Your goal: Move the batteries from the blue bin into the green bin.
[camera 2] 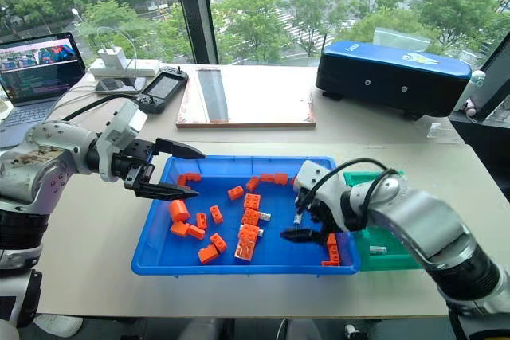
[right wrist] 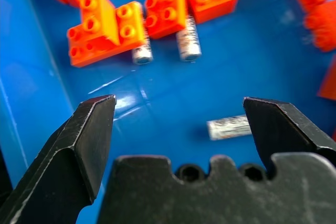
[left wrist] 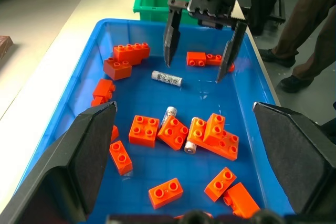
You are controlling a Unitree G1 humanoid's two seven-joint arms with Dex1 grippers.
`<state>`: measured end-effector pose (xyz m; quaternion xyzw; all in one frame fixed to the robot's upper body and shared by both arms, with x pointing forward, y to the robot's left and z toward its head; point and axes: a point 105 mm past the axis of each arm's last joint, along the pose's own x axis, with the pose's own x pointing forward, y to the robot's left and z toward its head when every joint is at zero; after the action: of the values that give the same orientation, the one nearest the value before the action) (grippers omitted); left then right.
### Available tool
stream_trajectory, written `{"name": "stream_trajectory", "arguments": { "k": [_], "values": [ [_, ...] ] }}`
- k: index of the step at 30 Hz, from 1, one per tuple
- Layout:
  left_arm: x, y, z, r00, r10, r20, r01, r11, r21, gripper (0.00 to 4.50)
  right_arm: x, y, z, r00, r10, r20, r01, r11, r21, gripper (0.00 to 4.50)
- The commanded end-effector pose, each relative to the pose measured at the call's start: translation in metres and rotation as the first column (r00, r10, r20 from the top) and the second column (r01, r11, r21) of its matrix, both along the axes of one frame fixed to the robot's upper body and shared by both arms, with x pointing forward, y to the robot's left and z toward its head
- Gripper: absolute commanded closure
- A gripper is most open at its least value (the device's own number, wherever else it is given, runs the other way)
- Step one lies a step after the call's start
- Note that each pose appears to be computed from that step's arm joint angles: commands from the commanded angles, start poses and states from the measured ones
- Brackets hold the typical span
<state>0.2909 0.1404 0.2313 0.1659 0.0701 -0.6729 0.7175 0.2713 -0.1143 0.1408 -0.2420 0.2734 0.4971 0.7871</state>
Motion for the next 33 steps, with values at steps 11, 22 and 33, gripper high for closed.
{"name": "stream_trajectory", "arguments": {
  "k": [11,22,33],
  "values": [
    [-0.006,0.000,0.011,0.998,-0.032,0.051,0.032,0.999,0.009,0.00,0.031,-0.015,-0.006,0.979,0.145,0.145,-0.128,0.984,-0.121,0.02],
    [-0.008,0.000,0.009,0.998,-0.022,0.050,0.021,1.000,0.012,0.00,0.042,-0.020,-0.022,0.993,0.078,0.092,-0.067,0.991,-0.112,0.02],
    [-0.009,-0.002,0.009,0.999,-0.033,0.043,0.033,0.999,0.003,0.00,0.041,-0.018,-0.004,0.987,0.089,0.134,-0.076,0.992,-0.103,2.00]
  ]
}}
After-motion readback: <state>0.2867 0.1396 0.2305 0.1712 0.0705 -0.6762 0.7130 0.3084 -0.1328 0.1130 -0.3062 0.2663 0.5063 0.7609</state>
